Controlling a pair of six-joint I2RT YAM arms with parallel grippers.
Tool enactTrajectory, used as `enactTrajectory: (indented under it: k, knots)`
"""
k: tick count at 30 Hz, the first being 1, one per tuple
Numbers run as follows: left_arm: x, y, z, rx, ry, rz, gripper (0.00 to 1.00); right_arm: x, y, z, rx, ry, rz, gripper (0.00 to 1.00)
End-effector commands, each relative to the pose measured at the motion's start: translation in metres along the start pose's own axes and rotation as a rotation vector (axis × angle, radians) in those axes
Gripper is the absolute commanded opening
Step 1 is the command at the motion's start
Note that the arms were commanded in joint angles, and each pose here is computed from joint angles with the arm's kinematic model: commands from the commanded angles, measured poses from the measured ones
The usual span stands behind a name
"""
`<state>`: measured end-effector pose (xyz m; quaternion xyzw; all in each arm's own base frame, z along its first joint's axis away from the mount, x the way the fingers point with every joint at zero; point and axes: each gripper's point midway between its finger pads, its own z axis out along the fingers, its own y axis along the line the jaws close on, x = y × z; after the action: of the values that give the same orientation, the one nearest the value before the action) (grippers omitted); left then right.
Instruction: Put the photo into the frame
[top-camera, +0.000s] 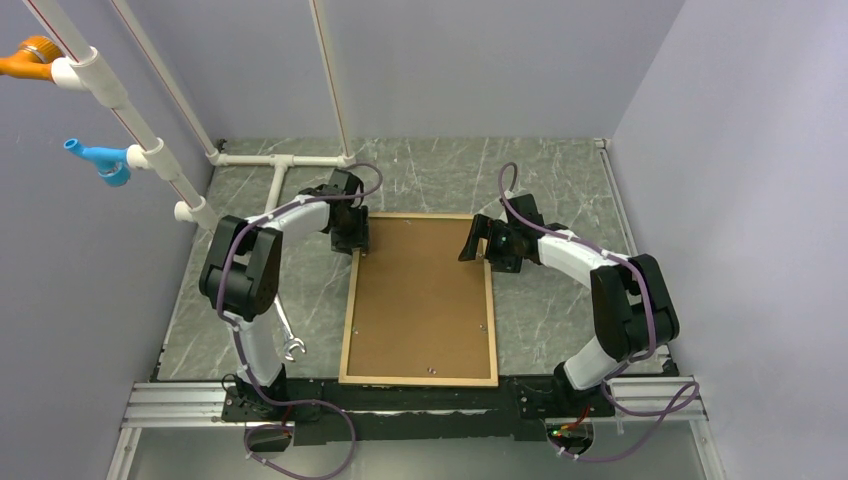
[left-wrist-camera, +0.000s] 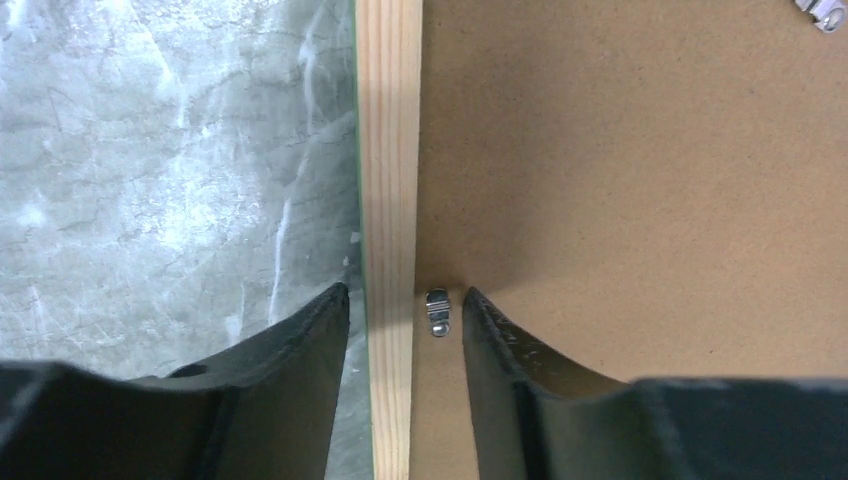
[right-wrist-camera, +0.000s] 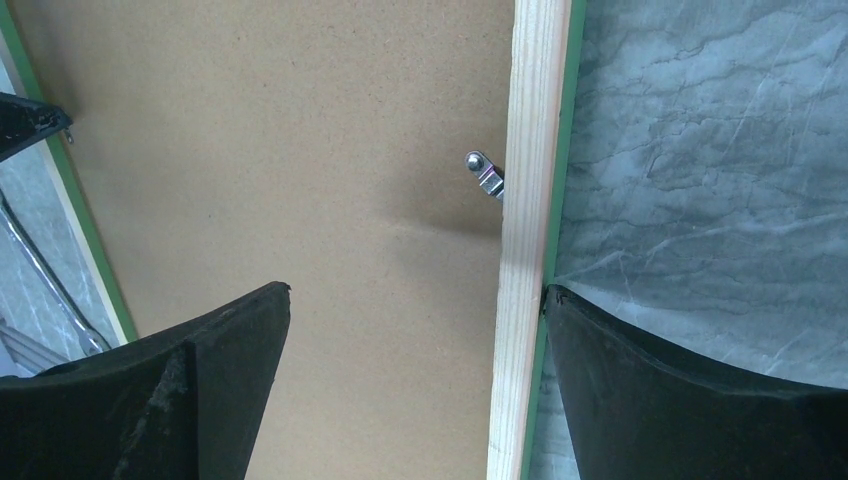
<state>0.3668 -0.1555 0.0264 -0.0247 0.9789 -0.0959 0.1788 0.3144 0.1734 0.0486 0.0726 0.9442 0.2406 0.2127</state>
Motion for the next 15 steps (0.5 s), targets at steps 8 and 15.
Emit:
enactTrajectory:
  k: [8, 15]
  knots:
    - [0.002, 0.016, 0.01, -0.091, 0.011, 0.054, 0.0, -0.009, 0.013, 0.004, -0.064, -0.013, -0.004, 0.99]
    - [0.0, 0.0, 0.001, -0.002, -0.008, 0.055, 0.0, -0.008, 0.013, 0.001, -0.06, -0.017, -0.007, 0.99]
